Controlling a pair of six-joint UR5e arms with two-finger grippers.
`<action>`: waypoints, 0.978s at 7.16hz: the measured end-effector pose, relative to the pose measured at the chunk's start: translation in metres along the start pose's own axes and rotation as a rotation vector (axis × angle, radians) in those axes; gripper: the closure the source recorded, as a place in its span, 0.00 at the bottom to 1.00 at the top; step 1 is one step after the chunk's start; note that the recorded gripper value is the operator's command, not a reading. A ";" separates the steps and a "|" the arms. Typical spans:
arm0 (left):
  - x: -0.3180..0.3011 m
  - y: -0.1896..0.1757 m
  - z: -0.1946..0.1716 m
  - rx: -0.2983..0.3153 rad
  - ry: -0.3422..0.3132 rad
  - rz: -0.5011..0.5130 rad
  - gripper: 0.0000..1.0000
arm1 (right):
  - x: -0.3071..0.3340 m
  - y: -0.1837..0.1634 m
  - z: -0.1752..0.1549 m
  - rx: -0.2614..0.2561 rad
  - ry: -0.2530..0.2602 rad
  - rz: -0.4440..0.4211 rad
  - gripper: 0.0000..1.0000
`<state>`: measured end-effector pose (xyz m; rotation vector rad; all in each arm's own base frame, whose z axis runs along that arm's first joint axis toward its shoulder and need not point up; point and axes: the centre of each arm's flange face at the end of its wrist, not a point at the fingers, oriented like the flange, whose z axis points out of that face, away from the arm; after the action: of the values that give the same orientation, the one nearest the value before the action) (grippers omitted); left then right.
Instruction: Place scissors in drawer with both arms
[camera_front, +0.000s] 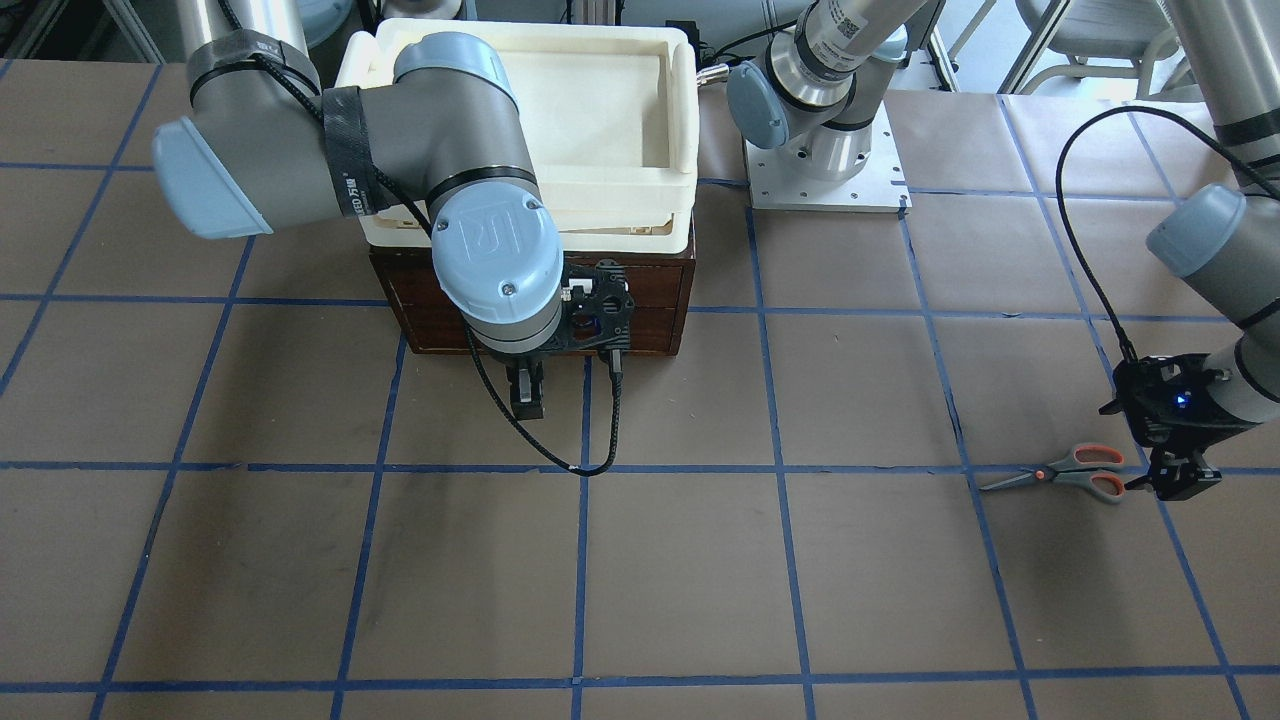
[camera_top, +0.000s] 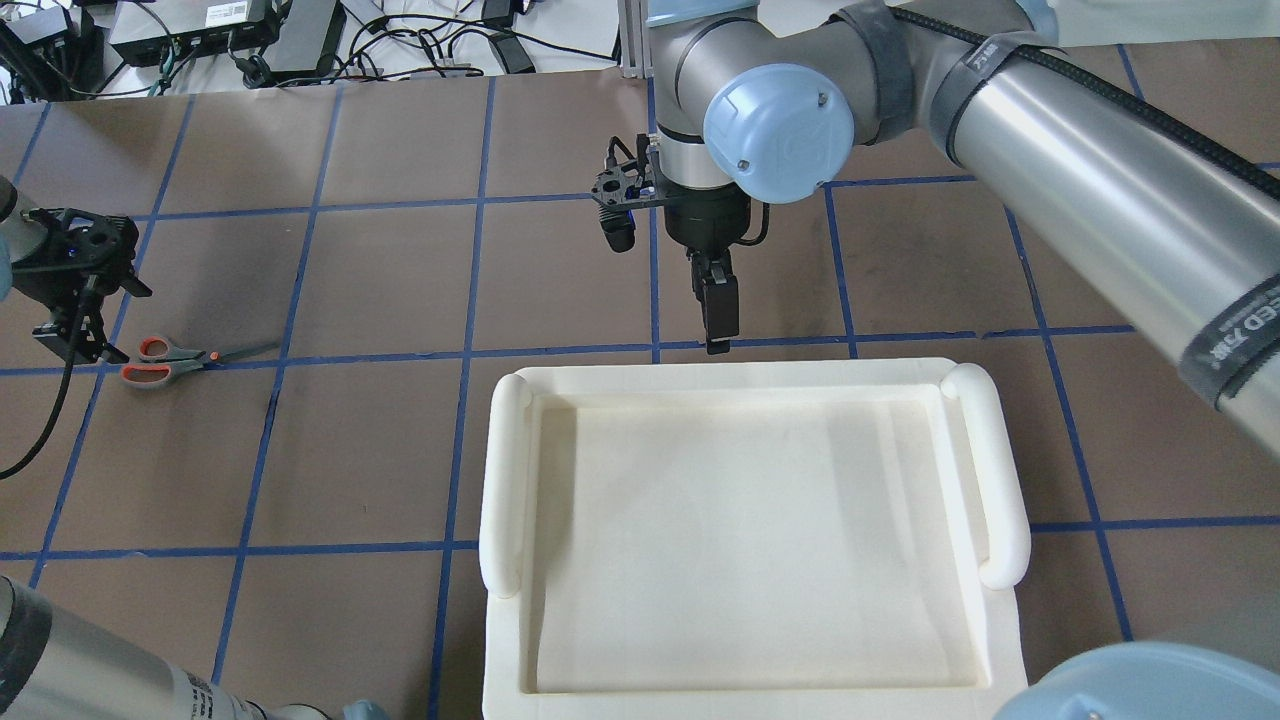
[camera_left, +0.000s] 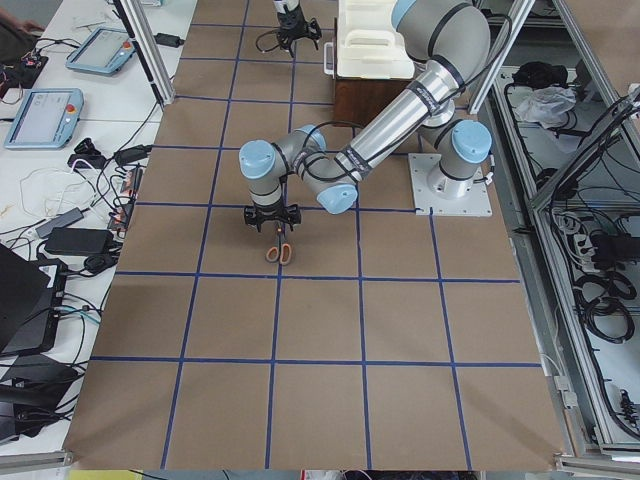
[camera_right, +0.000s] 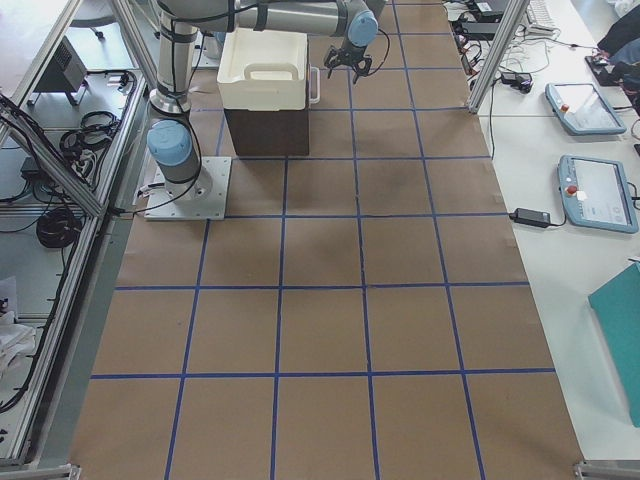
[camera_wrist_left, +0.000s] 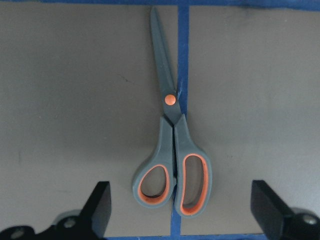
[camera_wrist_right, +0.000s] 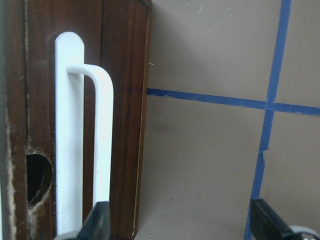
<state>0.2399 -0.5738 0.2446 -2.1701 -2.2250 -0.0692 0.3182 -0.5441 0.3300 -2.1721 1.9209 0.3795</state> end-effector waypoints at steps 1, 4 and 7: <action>-0.002 0.001 0.011 0.008 0.008 0.001 0.00 | -0.003 0.000 0.007 -0.008 -0.027 -0.012 0.04; -0.001 0.007 0.048 0.025 0.030 -0.008 0.00 | -0.009 0.000 0.033 -0.012 -0.075 0.013 0.04; -0.002 0.010 0.065 0.023 0.025 -0.014 0.02 | -0.012 -0.001 0.043 -0.012 -0.096 0.015 0.03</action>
<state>0.2500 -0.5721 0.1797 -2.1307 -2.2160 -0.0702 0.3156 -0.5187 0.2935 -2.1080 1.8887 0.4901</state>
